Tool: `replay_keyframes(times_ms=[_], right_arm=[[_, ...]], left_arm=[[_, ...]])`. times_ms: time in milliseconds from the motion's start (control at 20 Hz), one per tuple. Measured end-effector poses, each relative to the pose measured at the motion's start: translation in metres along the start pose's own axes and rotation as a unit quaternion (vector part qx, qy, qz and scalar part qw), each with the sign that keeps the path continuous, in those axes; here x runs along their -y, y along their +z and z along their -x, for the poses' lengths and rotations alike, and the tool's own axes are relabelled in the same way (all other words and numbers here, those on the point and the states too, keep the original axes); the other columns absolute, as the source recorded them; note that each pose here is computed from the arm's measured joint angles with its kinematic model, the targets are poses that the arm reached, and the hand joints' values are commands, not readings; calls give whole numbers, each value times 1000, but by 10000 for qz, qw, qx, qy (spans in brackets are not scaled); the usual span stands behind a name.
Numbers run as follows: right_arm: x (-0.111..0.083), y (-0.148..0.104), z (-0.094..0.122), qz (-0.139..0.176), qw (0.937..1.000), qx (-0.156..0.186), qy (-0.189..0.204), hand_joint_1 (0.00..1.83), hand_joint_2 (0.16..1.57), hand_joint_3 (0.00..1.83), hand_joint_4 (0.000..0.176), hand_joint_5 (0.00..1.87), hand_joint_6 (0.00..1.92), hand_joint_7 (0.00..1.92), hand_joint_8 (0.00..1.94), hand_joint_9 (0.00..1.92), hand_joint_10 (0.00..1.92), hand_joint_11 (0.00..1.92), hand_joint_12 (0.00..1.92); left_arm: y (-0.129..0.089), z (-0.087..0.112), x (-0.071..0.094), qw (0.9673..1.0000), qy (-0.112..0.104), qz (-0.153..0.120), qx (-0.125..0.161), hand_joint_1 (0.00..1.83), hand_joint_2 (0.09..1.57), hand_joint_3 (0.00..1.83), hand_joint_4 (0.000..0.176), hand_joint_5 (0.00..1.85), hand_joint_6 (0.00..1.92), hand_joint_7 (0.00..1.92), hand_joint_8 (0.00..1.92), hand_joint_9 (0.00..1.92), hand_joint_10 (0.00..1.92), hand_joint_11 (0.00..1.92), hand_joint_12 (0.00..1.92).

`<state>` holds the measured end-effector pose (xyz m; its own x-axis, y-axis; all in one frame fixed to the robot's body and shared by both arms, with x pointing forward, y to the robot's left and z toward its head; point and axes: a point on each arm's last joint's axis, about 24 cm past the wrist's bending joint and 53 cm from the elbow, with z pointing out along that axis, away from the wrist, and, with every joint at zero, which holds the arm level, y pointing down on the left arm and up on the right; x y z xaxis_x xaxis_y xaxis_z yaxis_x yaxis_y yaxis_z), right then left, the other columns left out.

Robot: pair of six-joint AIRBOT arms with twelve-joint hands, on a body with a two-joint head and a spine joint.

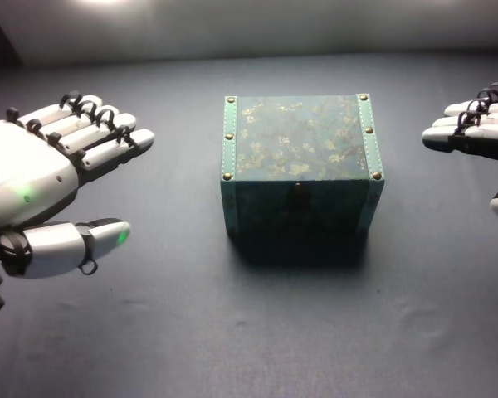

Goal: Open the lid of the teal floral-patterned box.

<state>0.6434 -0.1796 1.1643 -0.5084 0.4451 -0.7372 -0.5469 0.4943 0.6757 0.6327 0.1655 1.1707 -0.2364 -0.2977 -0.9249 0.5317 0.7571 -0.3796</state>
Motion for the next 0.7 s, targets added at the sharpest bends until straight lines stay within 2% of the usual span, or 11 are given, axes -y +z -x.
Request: replay_keyframes(times_ms=[50, 250, 300, 350, 500, 550, 600, 650, 700], right_arm=[[0, 0, -1, -11, 10000, -24, -18, 582, 1481, 18, 0, 140, 6, 87, 5, 25, 4, 1, 130], [-1, 4, -3, -7, 9998, -117, -128, 551, 1517, 9, 0, 139, 2, 97, 3, 23, 1, 0, 67], [1, 7, -5, -36, 9997, -168, -151, 462, 1540, 14, 0, 117, 5, 93, 0, 14, 1, 10, 70], [4, 14, -7, -61, 9996, -232, -161, 307, 1569, 14, 0, 104, 0, 81, 1, 0, 0, 15, 19], [9, 21, -16, -111, 9990, -408, -160, 227, 1571, 49, 0, 86, 2, 67, 5, 0, 0, 26, 26], [11, 22, -20, -146, 9986, -475, -191, 185, 1571, 53, 0, 96, 2, 59, 1, 0, 0, 42, 43], [13, 23, -24, -197, 9979, -558, -266, 179, 1571, 50, 0, 116, 9, 68, 4, 20, 8, 69, 60], [14, 24, -25, -217, 9975, -591, -309, 189, 1571, 31, 0, 146, 3, 102, 3, 57, 7, 107, 103], [15, 26, -26, -240, 9972, -617, -358, 174, 1571, 29, 0, 162, 0, 116, 0, 65, 1, 79, 179]], left_arm=[[1, 0, 2, 10000, 42, -46, -6, 0, 1380, 24, 0, 0, 0, 0, 0, 0, 0, 0, 0], [17, -9, 1, 9997, 119, -73, -210, 0, 1429, 39, 0, 0, 0, 0, 0, 4, 2, 0, 0], [21, -14, 0, 9993, 139, -52, -330, 0, 1485, 22, 0, 0, 0, 0, 0, 35, 4, 30, 14], [25, -26, -1, 9985, 175, -34, -527, 0, 1463, 0, 0, 0, 0, 0, 0, 10, 0, 6, 5], [34, -40, 0, 9964, 283, -36, -803, 0, 1459, 0, 0, 0, 0, 0, 0, 11, 2, 66, 30], [37, -43, -1, 9956, 328, -19, -877, 0, 1443, 0, 8, 0, 0, 0, 0, 41, 14, 97, 45], [39, -43, 0, 9952, 382, -29, -905, 0, 1436, 0, 37, 0, 0, 0, 0, 84, 10, 129, 63], [41, -42, 1, 9953, 377, -38, -890, 0, 1463, 9, 20, 0, 0, 0, 0, 16, 1, 27, 20], [41, -42, 3, 9950, 427, -68, -905, 0, 1474, 13, 26, 0, 0, 0, 0, 2, 0, 5, 9]])
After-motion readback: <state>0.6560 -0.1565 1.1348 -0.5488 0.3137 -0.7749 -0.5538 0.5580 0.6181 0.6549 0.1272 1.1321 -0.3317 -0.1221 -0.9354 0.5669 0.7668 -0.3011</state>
